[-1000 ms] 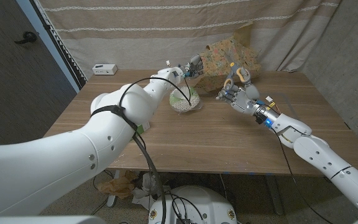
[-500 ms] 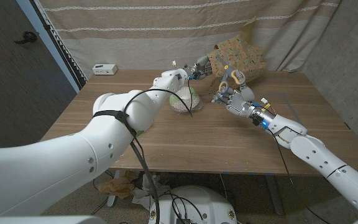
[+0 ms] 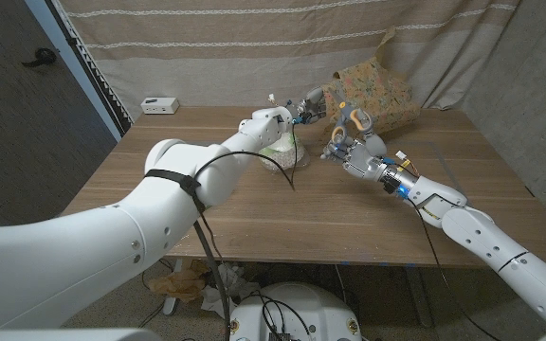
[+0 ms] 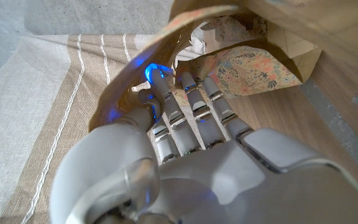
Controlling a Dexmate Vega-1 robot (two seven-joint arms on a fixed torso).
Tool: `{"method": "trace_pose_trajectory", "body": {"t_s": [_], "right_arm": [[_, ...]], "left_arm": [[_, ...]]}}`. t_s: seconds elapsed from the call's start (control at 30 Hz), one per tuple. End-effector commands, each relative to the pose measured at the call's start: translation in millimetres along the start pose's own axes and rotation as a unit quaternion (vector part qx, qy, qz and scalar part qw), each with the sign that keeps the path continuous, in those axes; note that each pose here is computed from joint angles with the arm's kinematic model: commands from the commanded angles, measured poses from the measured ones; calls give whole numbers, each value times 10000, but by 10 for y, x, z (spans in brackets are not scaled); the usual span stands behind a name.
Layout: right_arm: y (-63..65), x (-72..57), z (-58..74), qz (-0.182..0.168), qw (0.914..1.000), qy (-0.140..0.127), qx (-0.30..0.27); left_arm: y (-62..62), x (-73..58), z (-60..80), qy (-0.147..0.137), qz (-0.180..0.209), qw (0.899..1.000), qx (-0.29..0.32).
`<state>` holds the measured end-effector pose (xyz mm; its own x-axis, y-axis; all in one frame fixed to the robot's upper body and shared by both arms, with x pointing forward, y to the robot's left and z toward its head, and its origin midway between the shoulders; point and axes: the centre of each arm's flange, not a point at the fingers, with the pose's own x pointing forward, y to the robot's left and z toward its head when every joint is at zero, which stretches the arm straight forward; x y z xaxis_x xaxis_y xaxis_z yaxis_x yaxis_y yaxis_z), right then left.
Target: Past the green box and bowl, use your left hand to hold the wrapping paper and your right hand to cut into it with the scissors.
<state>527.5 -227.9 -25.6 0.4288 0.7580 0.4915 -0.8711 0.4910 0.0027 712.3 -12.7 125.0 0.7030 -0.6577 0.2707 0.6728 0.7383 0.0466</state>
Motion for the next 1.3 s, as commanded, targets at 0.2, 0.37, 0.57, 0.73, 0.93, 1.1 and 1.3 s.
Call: {"method": "trace_pose_trajectory", "body": {"t_s": [0.2, 0.37, 0.57, 0.73, 0.93, 1.1, 1.3], "right_arm": [[45, 0, -75, 43, 9999, 125, 92], [33, -40, -77, -83, 9998, 84, 129], [33, -37, -106, -35, 9998, 171, 96], [1, -41, -109, -94, 9998, 148, 124], [-24, -46, -138, -149, 9997, 191, 95], [-49, -50, -146, -194, 9996, 215, 76], [-112, -87, -107, -362, 9991, 209, -26]], "left_arm": [[-150, 54, -54, 24, -102, 9998, 150], [-190, 64, -35, -18, -177, 9997, 163], [-225, 87, -30, -6, -137, 9998, 139], [-250, 82, -21, -56, -261, 9995, 177], [-255, 80, -15, -69, -297, 9993, 206], [-271, 70, 7, -138, -426, 9987, 231], [-270, 54, 17, -189, -526, 9980, 278]]}}
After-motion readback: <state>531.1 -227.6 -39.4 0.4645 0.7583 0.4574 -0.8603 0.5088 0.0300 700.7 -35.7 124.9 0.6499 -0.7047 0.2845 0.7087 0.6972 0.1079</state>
